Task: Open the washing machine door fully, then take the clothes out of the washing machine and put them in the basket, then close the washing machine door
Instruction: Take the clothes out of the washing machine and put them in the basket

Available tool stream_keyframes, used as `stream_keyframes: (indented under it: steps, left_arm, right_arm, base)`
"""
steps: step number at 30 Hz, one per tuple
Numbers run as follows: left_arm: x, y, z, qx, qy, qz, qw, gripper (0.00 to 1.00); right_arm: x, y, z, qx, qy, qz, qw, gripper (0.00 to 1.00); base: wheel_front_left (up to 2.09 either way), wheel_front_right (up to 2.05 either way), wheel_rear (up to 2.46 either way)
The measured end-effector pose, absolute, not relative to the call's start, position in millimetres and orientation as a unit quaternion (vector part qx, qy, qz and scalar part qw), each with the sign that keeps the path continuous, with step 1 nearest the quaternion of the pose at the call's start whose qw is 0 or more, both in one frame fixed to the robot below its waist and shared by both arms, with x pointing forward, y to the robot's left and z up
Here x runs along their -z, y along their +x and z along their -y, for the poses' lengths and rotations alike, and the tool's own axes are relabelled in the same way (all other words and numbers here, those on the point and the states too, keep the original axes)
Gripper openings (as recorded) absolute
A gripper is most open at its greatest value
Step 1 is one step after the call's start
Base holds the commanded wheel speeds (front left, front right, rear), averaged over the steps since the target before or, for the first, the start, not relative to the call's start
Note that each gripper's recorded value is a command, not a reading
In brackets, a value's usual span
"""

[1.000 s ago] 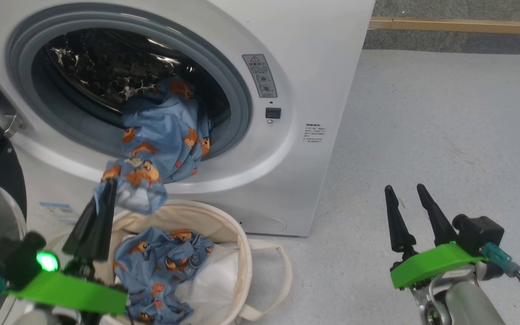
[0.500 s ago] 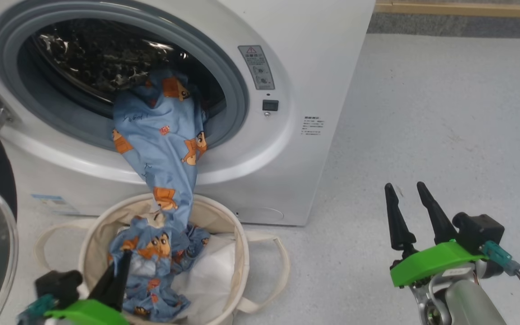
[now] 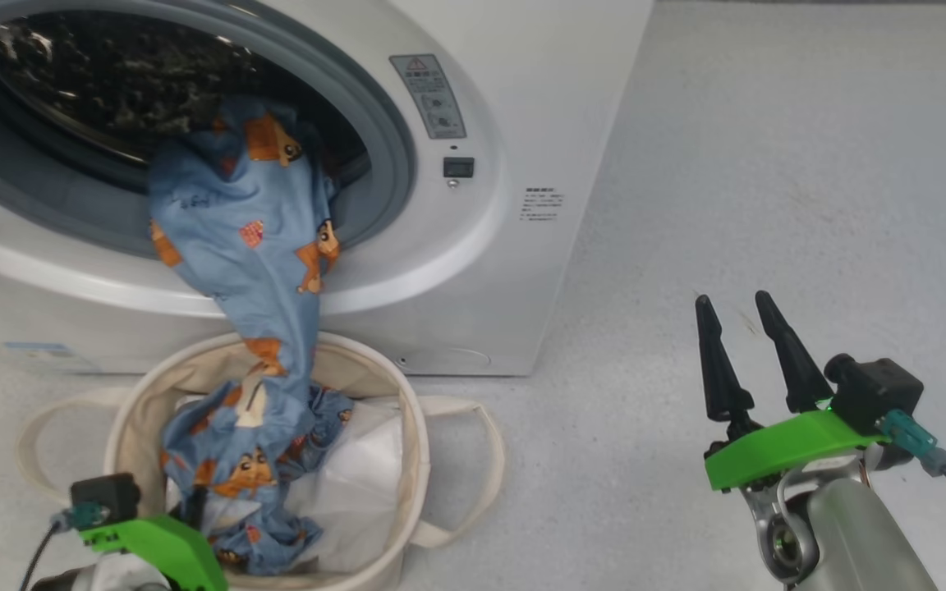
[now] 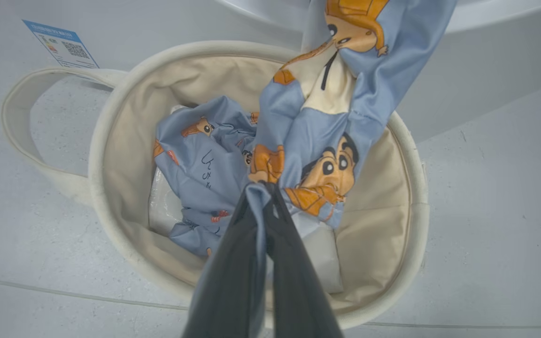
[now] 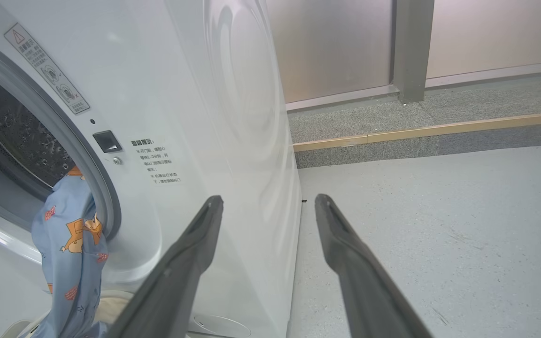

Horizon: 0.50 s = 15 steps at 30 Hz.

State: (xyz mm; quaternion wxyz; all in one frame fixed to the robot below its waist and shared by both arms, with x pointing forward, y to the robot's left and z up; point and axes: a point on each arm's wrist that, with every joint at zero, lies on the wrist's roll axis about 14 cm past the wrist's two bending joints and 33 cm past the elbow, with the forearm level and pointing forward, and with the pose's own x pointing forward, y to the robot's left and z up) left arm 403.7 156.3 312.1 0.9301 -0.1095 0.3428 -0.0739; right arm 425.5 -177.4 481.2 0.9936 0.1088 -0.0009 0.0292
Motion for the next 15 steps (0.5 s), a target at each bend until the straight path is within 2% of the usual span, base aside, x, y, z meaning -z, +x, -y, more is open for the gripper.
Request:
stream_keyframes:
  steps: [6,15]
  left_arm:
    - [-293,409,-159,0.045,-0.116,-0.375,0.919,0.00]
    - [-277,445,-138,0.059,-0.125,-0.381,0.914,0.00]
  right_arm:
    - [-476,429,186,-0.018,0.104,-0.004,0.994,1.00]
    - [-469,455,191,-0.017,0.085,-0.003,0.996,1.00]
  base:
    - [0.00,0.00,0.00]
    - [0.00,0.00,0.00]
